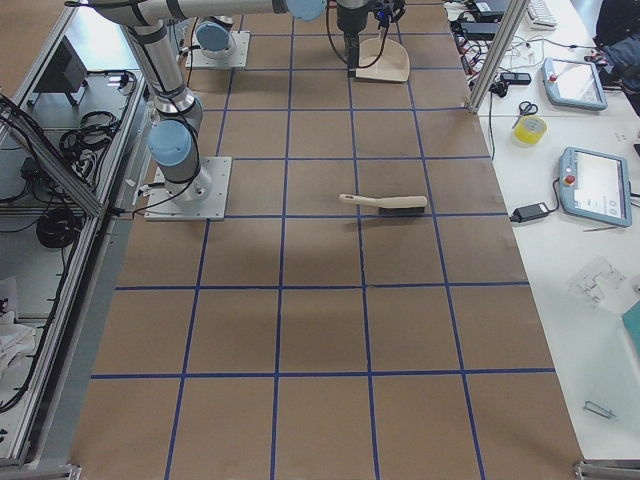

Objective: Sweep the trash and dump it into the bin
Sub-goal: 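Lower the dustpan to the table and open the left gripper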

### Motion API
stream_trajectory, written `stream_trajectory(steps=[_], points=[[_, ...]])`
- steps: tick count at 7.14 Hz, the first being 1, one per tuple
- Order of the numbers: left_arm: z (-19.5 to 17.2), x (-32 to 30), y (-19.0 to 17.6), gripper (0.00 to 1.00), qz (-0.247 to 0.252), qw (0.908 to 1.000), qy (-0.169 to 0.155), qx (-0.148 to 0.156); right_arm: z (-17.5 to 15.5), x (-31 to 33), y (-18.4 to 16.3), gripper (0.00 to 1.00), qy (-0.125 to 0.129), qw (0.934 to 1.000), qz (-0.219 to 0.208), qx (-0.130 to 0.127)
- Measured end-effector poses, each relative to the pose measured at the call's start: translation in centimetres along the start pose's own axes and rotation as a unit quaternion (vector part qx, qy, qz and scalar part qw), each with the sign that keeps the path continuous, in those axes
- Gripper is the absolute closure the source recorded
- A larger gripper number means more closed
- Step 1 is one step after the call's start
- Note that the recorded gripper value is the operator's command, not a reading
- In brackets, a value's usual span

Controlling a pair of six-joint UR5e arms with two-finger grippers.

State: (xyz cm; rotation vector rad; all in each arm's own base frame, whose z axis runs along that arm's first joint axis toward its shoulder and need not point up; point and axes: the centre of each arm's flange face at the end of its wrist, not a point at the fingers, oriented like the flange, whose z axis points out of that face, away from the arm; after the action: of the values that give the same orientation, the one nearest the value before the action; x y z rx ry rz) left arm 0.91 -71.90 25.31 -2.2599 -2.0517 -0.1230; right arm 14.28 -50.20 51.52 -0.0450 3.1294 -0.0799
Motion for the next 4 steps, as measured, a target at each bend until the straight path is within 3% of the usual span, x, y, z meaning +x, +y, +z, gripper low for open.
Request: stream_trajectory(steps=[1, 2, 4], points=[[0.23, 0.1, -0.04, 0.52, -0.001, 1.0, 0.002, 0.001, 0.0, 0.0, 0.0, 0.0, 0.0, 1.0, 0.0, 0.0], [0.53, 0.23, -0.03, 0.46, -0.007, 1.0, 0.004, 0.001, 0.0, -0.01, 0.0, 0.0, 0.0, 1.0, 0.0, 0.0], [0.52, 0.34, -0.05, 0.45, -0.044, 0.999, 0.004, 0.001, 0.0, -0.03, 0.01, 0.0, 0.0, 1.0, 0.0, 0.0]])
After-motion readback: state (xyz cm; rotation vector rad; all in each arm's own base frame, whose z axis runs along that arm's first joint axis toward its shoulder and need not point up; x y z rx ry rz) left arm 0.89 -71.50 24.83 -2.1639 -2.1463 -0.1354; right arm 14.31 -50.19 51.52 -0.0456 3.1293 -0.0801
